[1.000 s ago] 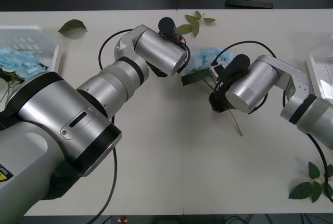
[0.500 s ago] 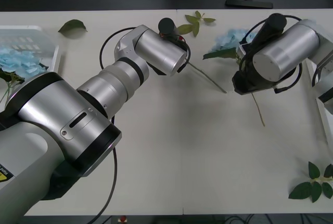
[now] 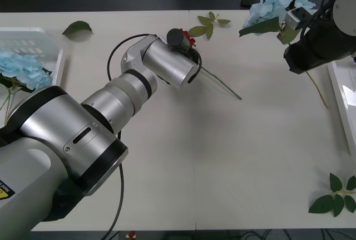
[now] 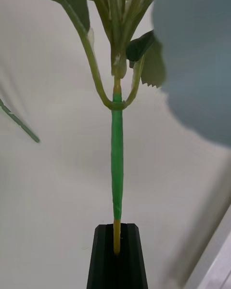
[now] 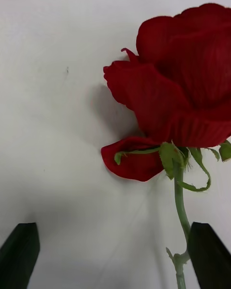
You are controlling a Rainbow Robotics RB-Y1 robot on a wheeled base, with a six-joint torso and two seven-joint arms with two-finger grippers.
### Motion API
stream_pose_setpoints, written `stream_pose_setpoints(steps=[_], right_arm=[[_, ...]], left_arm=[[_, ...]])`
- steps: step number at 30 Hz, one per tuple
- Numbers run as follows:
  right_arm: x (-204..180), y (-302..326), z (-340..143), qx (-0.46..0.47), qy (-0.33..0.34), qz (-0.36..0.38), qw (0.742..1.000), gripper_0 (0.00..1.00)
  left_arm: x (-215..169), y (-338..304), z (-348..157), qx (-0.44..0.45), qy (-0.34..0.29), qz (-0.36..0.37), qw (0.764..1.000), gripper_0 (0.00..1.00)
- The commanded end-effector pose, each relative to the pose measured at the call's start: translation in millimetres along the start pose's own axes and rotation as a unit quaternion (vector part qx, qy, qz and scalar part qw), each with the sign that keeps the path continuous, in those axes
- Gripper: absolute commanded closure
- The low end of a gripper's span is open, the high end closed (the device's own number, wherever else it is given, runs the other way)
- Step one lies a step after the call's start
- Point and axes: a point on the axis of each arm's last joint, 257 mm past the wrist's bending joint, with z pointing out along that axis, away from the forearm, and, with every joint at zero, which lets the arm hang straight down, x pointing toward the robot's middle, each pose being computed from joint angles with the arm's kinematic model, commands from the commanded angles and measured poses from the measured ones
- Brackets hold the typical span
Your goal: Place the red flowers into the right box and the blue flowers into the left box. If a person shows an open palm, hand one flower to the person first, then continue sorting.
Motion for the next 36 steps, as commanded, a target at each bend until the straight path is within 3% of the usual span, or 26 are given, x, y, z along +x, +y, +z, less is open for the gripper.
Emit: stream_pose_setpoints(steps=[1, 2, 3, 4, 5, 11, 14, 19, 21, 23, 25, 36], right_arm=[[-18, -15, -41, 0.018, -0.037, -0.07, 0.997, 1.0], [-20, -17, -49, 0.02, -0.044, -0.081, 0.996, 1.0], [-23, -17, -56, 0.022, -0.052, -0.09, 0.994, 1.0], [-26, -17, -63, 0.023, -0.06, -0.099, 0.993, 1.0], [-29, -16, -69, 0.024, -0.067, -0.106, 0.992, 1.0], [-49, -7, -118, 0.001, -0.137, -0.113, 0.984, 1.0], [-57, -3, -145, -0.03, -0.179, -0.105, 0.978, 1.0], [-72, 5, -188, -0.087, -0.254, -0.094, 0.959, 1.0], [-75, 7, -191, -0.094, -0.263, -0.092, 0.956, 1.0], [-92, 19, -204, -0.127, -0.32, -0.086, 0.935, 1.0], [-102, 25, -210, -0.139, -0.352, -0.081, 0.922, 1.0], [-144, 65, -226, -0.18, -0.504, -0.053, 0.843, 1.0]], left_arm=[[6, 2, 1, 0.001, 0.002, 0.017, 1.0, 0.39], [6, 2, 1, 0.001, 0.003, 0.016, 1.0, 0.38], [6, 2, 1, 0.001, 0.003, 0.016, 1.0, 0.28], [7, 2, 1, 0.002, 0.004, 0.014, 1.0, 0.03], [6, 2, 1, 0.002, 0.005, 0.012, 1.0, 0.0], [-1, -15, -9, 0.002, 0.013, 0.029, 0.999, 0.0], [-8, -29, -25, -0.013, 0.028, 0.088, 0.996, 0.0], [-67, -12, -66, -0.054, 0.076, 0.232, 0.968, 0.0], [-76, -10, -71, -0.052, 0.082, 0.248, 0.964, 0.0], [-120, -1, -102, -0.021, 0.114, 0.33, 0.937, 0.0], [-137, 4, -116, 0.005, 0.127, 0.363, 0.923, 0.0], [-188, 25, -180, 0.148, 0.148, 0.512, 0.833, 0.0]])
